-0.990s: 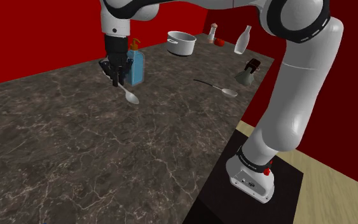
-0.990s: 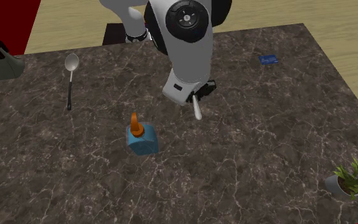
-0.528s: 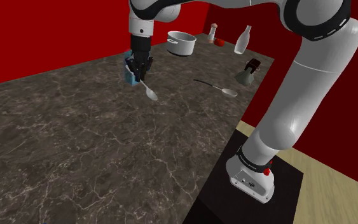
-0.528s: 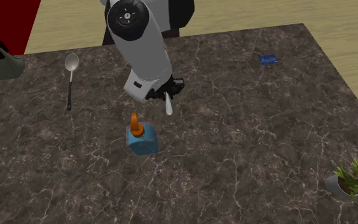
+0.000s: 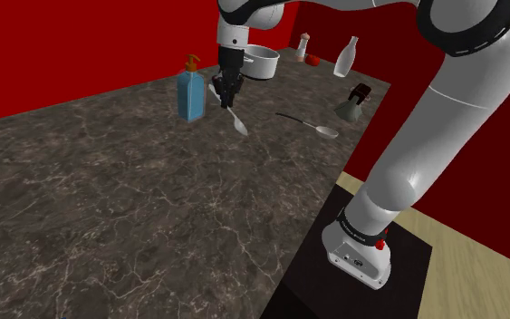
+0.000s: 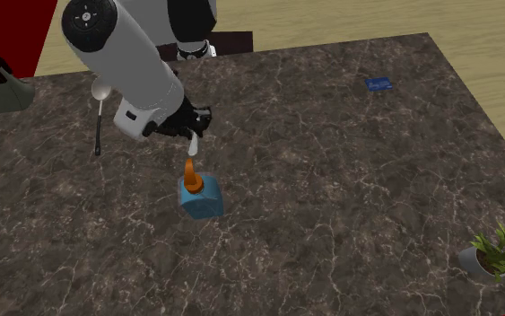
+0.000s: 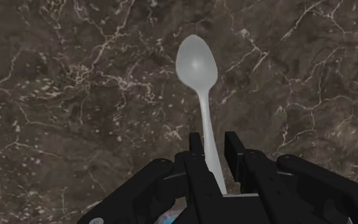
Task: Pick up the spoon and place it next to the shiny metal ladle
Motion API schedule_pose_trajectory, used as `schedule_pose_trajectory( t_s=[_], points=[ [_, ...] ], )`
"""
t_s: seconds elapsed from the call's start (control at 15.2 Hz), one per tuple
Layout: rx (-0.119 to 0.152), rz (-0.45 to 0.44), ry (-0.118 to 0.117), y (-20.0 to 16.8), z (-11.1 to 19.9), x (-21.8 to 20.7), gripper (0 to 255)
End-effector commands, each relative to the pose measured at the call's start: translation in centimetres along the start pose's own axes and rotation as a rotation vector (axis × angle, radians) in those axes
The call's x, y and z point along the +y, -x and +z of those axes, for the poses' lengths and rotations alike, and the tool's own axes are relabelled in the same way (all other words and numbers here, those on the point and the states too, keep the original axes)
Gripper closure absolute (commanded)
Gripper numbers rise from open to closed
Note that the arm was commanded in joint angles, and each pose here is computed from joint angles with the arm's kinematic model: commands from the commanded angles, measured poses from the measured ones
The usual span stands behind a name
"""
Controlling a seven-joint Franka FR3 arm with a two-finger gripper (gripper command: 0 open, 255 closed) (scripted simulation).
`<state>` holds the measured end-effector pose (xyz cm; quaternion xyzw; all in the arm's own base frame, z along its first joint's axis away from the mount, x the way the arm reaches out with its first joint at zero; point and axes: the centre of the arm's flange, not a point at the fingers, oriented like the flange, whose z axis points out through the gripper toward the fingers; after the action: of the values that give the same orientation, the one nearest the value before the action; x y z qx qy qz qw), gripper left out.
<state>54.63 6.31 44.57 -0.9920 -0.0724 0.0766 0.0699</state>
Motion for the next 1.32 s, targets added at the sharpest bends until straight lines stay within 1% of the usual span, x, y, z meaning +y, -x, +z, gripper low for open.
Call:
schedule_pose_trajectory(
  t_s=[0.0,1.25],
  points=[
    [0.0,-0.002,0.0,0.7,-0.1,2.5,255],
    [0.0,-0.002,0.0,7.1,-2.9,26.6,255]
  ],
)
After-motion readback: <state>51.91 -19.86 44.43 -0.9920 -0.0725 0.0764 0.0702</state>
